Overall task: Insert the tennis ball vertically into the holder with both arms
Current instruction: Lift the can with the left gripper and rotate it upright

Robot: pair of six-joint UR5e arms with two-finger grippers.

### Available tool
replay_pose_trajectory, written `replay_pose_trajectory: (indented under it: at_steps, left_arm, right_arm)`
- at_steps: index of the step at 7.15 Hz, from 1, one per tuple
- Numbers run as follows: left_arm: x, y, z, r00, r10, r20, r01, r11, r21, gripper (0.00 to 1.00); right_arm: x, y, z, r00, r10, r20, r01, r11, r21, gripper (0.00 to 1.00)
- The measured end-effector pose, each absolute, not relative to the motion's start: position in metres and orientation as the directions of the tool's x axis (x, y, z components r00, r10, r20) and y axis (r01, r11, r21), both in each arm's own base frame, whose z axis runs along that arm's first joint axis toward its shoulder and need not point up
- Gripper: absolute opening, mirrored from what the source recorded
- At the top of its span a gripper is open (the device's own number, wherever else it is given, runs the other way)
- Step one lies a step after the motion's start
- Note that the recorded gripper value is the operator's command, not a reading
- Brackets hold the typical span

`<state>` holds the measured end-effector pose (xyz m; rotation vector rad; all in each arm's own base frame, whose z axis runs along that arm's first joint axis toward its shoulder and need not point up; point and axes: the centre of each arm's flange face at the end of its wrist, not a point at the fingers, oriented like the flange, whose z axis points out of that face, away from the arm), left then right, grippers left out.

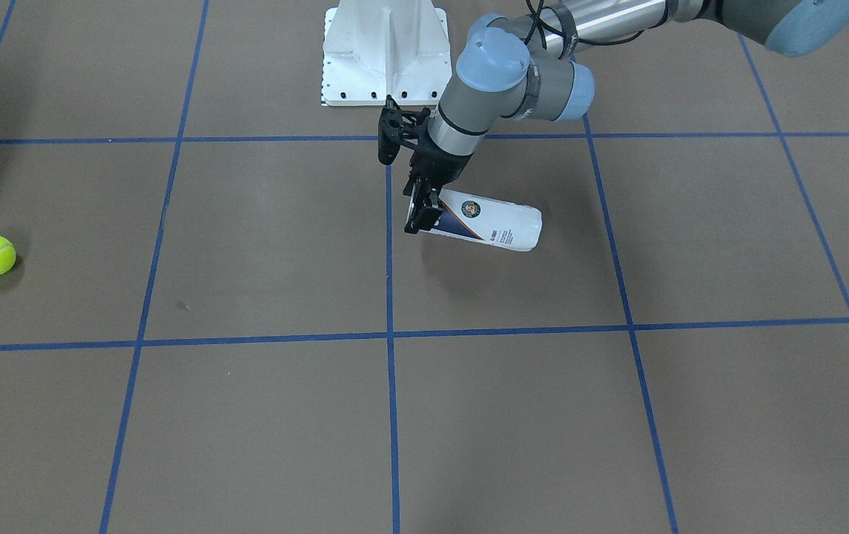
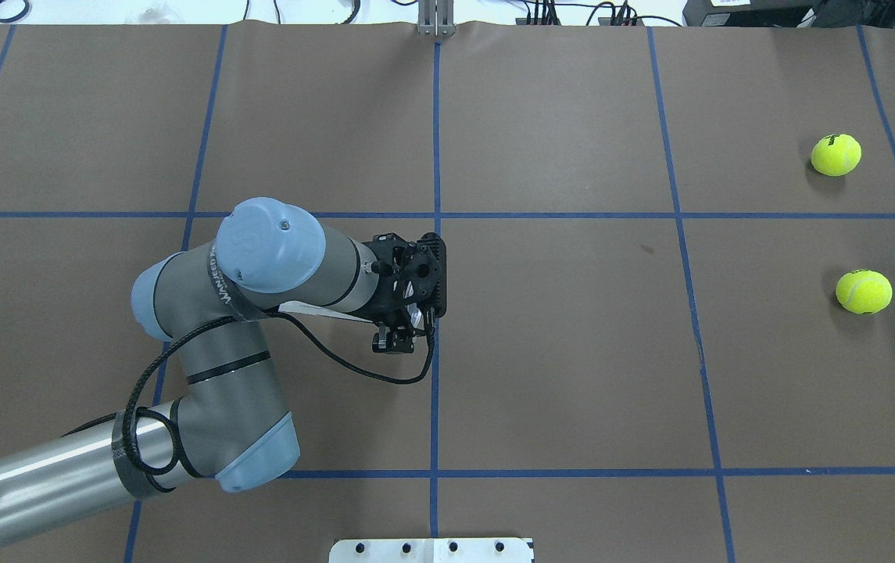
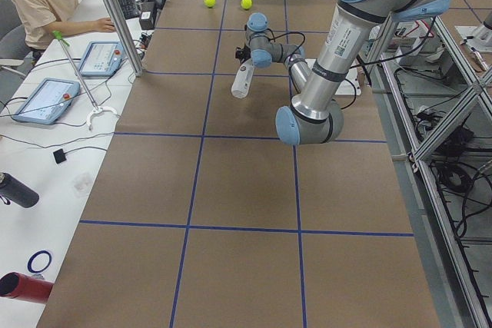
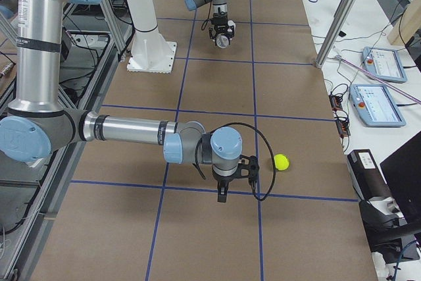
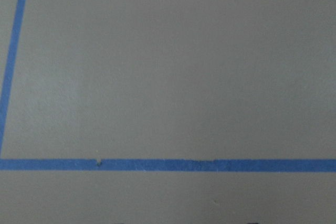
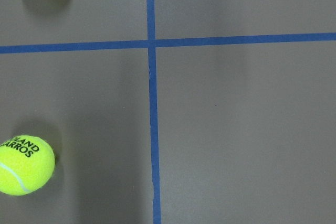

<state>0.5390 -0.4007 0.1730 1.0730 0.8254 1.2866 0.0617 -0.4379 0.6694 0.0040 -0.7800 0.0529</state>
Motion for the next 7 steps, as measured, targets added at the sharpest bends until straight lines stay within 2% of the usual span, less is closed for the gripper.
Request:
replay_pose_trajectory:
  at_steps: [3, 6, 7]
  left_arm:
    - [0.509, -0.384, 0.129, 0.18, 0.983, -0.026, 0.011, 0.024, 1.0, 0.58]
    - [0.507, -0.384, 0.125, 0.135, 0.982, -0.129, 0.352, 0.074, 0.933, 0.62]
    - [0.516, -0.391, 0.133, 0.135, 0.98, -0.15, 0.451, 0.074, 0.89, 0.6]
  right_arm:
    - [0.062, -0.438, 0.668, 0.71, 0.045, 0.703, -0.049, 0.999, -0.014, 0.99]
    - [0.062, -0.439, 0.666, 0.71, 0.041, 0.703, -0.049, 0.999, -0.009, 0.99]
    - [0.062, -0.439, 0.665, 0.709, 0.04, 0.704, -0.049, 0.999, -0.007, 0.99]
